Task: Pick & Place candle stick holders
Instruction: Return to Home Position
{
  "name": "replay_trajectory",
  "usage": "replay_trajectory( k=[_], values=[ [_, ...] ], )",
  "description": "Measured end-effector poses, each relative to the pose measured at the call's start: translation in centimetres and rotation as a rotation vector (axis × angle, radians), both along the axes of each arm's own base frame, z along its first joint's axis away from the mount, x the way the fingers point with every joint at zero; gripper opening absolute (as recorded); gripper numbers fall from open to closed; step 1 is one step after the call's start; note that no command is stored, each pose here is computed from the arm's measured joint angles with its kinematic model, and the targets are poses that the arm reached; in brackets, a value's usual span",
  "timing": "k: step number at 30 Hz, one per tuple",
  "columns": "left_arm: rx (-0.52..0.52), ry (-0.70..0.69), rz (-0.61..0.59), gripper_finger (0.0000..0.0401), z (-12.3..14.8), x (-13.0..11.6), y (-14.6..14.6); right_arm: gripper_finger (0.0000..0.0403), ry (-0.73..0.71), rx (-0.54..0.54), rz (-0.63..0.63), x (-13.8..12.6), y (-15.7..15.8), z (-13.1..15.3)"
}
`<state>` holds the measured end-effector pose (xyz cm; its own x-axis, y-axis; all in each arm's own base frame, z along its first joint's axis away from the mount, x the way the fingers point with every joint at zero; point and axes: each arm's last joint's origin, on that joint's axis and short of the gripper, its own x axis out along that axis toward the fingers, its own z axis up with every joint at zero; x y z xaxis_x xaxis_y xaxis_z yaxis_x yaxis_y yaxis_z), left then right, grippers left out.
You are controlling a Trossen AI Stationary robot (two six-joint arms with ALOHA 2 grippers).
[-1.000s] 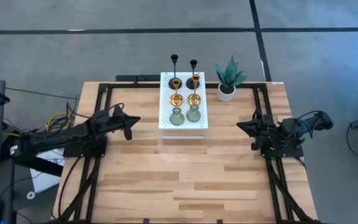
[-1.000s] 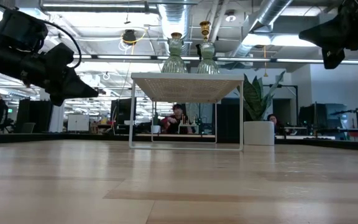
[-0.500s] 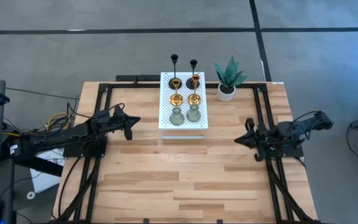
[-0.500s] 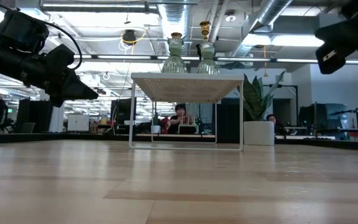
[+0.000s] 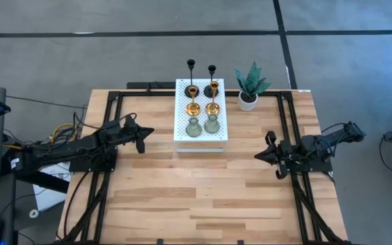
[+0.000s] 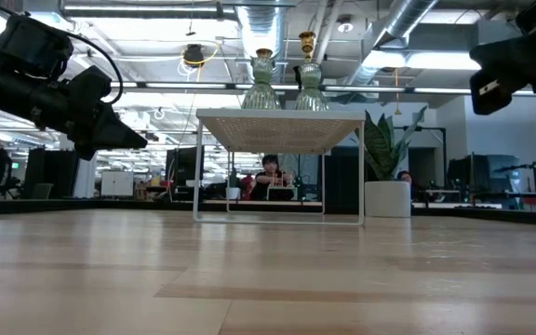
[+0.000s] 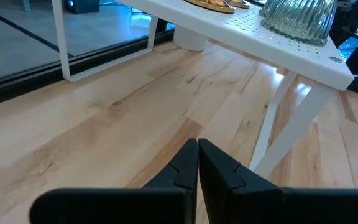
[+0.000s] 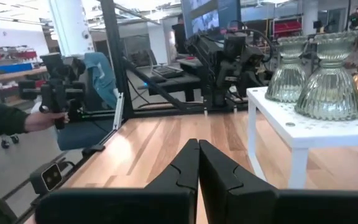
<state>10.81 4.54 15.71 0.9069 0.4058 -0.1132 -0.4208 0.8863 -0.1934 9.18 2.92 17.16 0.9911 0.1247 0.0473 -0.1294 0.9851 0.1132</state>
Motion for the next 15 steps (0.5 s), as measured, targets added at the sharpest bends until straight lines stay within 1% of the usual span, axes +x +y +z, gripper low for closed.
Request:
replay_trajectory(
  k=[12, 15],
  values=[
    [0.001, 0.0, 0.0, 0.0012, 0.0, 0.0, 0.0, 0.0, 0.001, -0.007, -0.001, 0.0, 0.0, -0.02],
    [0.026, 0.006, -0.003, 0.0012, 0.05, 0.0, 0.0, 0.0, 0.001, -0.007, -0.001, 0.0, 0.0, -0.02]
  ],
)
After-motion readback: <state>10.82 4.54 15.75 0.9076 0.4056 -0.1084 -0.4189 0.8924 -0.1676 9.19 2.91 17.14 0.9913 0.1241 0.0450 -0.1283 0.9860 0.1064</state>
